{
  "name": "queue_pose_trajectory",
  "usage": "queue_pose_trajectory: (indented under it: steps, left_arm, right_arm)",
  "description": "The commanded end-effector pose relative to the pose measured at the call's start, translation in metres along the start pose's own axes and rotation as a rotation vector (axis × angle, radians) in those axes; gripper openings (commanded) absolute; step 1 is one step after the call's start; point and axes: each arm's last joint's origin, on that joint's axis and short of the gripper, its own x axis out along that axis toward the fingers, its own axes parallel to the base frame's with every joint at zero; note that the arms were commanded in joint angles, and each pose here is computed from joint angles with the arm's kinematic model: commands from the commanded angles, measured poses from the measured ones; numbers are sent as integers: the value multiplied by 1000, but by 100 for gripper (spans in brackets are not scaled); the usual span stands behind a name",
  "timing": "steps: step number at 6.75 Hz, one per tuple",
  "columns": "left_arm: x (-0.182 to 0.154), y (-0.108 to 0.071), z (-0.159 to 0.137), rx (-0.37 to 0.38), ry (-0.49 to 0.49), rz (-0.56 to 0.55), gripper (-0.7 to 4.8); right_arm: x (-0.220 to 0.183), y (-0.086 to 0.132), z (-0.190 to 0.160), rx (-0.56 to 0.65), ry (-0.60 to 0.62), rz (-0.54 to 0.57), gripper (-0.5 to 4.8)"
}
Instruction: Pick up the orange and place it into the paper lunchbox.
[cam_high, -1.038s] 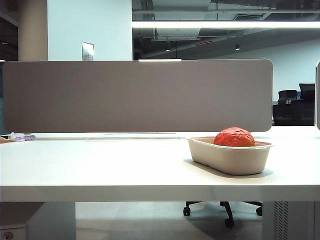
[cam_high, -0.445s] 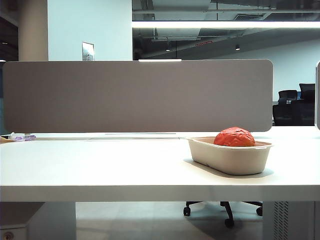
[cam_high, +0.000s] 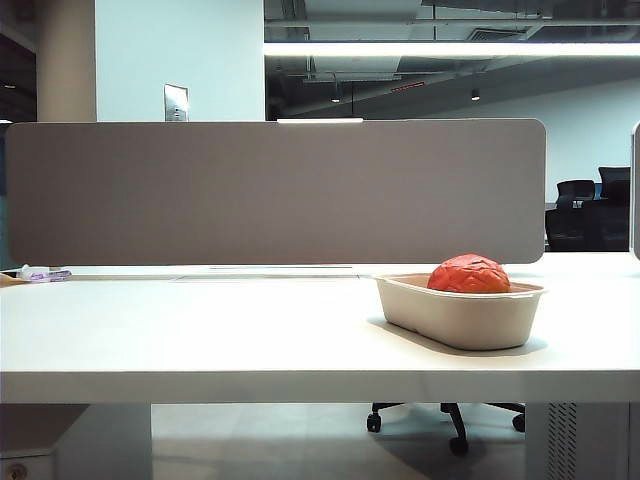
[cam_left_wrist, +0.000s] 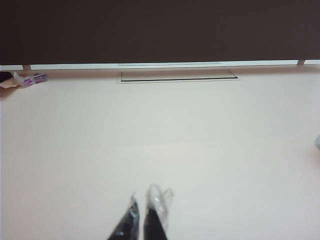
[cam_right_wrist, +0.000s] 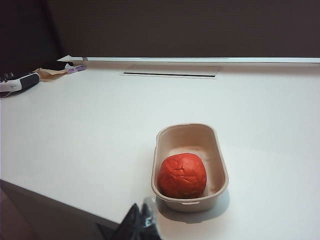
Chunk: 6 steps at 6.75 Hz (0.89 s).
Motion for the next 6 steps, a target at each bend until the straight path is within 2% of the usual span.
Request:
queue_pose_trajectory:
  steps: [1,2,3,4,5,6]
  left_arm:
    - [0,0,1,1,-13,0,21]
    - [0,0,1,1,-13,0,21]
    - [0,0,1,1,-13,0,21]
    - [0,0,1,1,-10,0,21]
    - [0,0,1,1,-10,-1,21]
    - [0,0,0,1,-9,0,21]
  right_arm:
    - [0,0,3,5,-20,3,0]
    - [0,-1,1,-49,-19,-49,0]
    - [0,-3,-1,-54,-23,-82,0]
    - [16,-19,-19,-32,-110,-315,0]
    - [25,-39,-36,-37,-158,-335,0]
    - [26,-42,-39,-36,-150,-355,0]
